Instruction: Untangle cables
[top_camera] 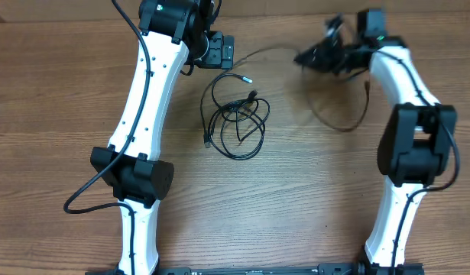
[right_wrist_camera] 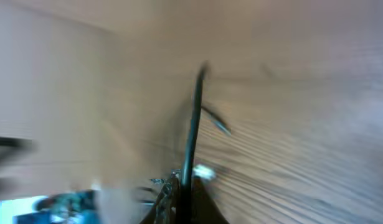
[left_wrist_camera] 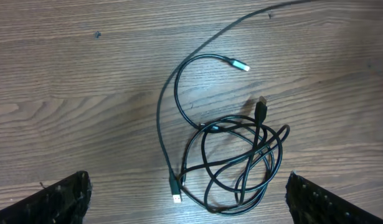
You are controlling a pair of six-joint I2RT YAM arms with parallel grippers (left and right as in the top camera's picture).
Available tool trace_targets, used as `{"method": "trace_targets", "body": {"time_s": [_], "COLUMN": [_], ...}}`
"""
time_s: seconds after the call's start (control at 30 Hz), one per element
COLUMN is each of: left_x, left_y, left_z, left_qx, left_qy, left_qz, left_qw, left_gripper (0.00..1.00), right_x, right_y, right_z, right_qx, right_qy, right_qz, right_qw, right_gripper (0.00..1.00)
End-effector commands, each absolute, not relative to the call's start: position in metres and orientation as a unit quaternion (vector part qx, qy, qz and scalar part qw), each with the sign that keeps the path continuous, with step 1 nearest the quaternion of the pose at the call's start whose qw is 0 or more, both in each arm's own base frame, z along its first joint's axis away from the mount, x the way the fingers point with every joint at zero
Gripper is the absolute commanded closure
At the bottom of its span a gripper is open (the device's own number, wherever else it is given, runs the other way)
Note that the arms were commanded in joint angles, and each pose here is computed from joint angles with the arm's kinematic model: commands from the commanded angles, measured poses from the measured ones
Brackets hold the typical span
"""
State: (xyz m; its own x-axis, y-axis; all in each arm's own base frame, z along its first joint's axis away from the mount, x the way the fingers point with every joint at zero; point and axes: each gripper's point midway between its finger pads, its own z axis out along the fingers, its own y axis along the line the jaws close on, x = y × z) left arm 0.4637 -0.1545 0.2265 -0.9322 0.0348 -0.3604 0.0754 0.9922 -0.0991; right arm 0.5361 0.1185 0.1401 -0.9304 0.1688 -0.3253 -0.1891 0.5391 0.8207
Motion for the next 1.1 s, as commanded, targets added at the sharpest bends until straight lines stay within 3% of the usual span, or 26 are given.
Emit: {"method": "trace_targets", "body": {"time_s": [0.0,0.13,0.37,0.63,1.0,1.07], "left_x": [0.464,0.464,0.464,0.464,0.464,0.464], "left_y": [-0.152,-0.152,-0.152,-0.152,-0.152,-0.152], "left_z": [0.225,0.225,0.225,0.225,0.225,0.225], "left_qx": [0.018,0.018,0.018,0.018,0.018,0.018], "left_qy": [0.982,0.982,0.982,0.982,0.982,0.982], "left_qz": [-0.05,-0.05,-0.051,-0.051,-0.051,-0.051], "left_qw": [0.18,0.18,0.18,0.18,0.18,0.18], "left_gripper": [0.0,0.01,0.0,0.0,0.0,0.01], "right_x": [0.53,0.528,0.517,0.479,0.427,0.426], "right_y": [0.105,0.058,-0.075,-0.223,-0.319,-0.323], "right_z": [0.288,0.373,0.424,0.397,0.357,0.353], "right_qx": [-0.051,-0.058,0.108,0.285,0.447,0.449], "right_qy": [0.793,0.784,0.785,0.78,0.759,0.76], "right_qz": [0.54,0.471,0.33,0.193,-0.018,-0.029], "right_qw": [0.276,0.4,0.513,0.523,0.474,0.469], "right_gripper": [0.96,0.96,0.96,0.96,0.96,0.89]}}
